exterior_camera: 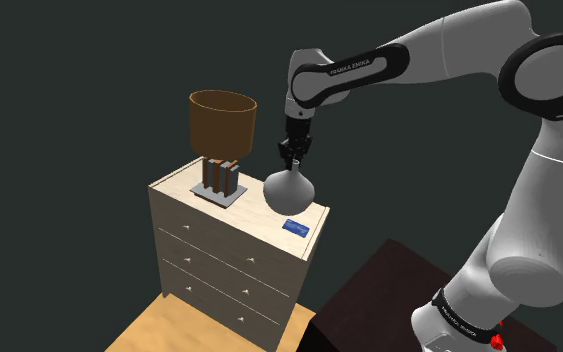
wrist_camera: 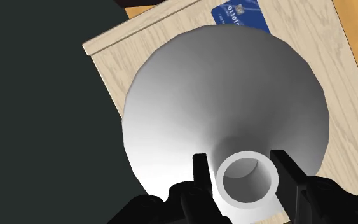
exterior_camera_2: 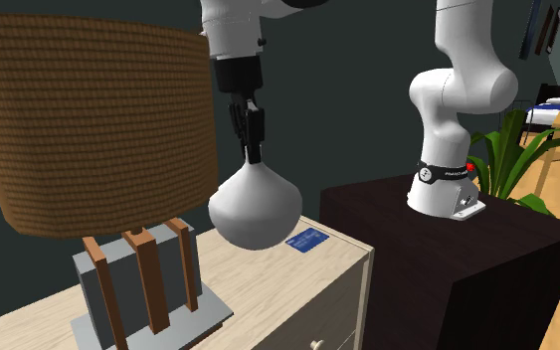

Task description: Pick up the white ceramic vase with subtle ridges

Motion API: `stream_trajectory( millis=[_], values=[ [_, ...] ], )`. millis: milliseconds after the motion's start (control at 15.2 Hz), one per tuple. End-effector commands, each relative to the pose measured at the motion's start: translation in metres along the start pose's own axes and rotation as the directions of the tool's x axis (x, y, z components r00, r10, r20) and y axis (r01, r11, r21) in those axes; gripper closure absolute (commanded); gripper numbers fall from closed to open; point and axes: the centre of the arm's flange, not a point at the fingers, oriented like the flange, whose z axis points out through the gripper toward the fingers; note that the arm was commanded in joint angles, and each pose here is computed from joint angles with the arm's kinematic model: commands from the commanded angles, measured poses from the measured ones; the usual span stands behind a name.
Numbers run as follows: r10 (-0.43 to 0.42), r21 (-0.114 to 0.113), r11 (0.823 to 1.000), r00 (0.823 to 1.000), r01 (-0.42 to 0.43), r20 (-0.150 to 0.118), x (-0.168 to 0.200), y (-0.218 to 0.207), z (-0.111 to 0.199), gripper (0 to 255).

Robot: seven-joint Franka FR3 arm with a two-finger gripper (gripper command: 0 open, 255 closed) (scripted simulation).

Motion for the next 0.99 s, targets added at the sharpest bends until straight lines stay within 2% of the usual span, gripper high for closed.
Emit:
stream_trajectory(
  millis=[0, 792, 924],
  values=[
    [0.0, 0.0, 1.0, 1.0, 0.0, -0.001, 0.0, 0.0, -0.009, 255],
    [0.0, 0.0, 1.0, 1.0, 0.0, -0.001, -0.008, 0.001, -0.072, 255],
    [0.0, 0.0, 1.0, 1.0, 0.0, -0.001, -0.008, 0.001, -0.073, 255]
  ],
)
